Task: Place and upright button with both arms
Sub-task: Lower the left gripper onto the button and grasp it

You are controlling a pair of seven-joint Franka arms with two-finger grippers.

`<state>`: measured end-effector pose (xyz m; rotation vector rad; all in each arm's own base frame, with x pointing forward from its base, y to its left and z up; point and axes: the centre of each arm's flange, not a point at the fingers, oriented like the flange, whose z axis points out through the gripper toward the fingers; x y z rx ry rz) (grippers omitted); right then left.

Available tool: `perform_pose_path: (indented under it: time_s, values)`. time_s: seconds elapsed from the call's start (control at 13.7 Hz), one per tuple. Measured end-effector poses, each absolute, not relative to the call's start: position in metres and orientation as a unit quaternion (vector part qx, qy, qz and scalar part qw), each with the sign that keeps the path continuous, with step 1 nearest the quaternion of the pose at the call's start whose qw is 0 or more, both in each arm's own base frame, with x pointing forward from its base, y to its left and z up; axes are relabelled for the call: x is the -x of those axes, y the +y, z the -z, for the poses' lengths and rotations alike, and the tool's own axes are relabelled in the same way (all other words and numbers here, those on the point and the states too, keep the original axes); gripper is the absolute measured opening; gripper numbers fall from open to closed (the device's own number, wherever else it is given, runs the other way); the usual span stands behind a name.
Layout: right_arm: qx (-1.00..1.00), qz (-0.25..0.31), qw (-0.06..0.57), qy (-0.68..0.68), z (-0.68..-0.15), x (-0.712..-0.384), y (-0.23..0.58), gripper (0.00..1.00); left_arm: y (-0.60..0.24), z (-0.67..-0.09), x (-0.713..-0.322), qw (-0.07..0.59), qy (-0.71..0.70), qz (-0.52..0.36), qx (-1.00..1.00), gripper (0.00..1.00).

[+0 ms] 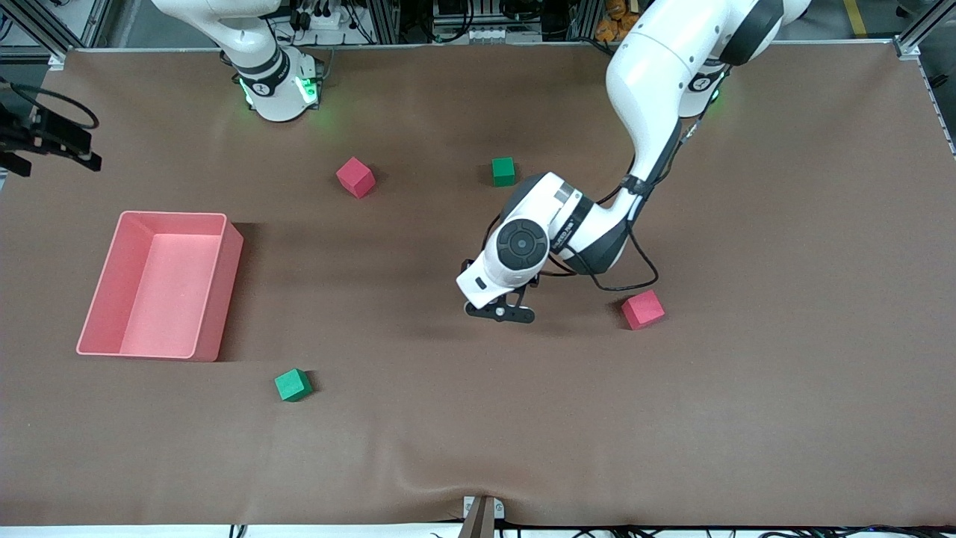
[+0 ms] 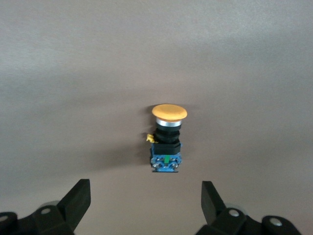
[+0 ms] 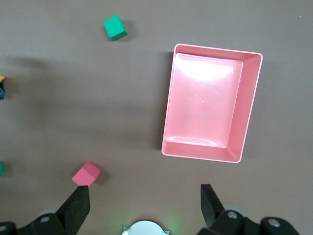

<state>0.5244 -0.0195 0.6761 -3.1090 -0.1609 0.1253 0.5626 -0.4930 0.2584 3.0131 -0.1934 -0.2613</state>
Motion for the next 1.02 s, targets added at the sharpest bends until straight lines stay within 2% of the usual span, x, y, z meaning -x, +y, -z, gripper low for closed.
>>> perform_pose_path:
  time_s: [0.51, 1.02]
  values:
    - [0.999, -0.041, 0.012, -0.028, -0.683, -0.517, -0.036, 1.00, -0.511, -0.216, -0.551, 0.063, -0.050, 0.087, -0.993, 1.00]
    - [0.999, -0.053, 0.011, 0.004, -0.663, -0.522, -0.041, 1.00, -0.508, -0.211, -0.555, 0.063, -0.055, 0.082, -0.993, 0.97]
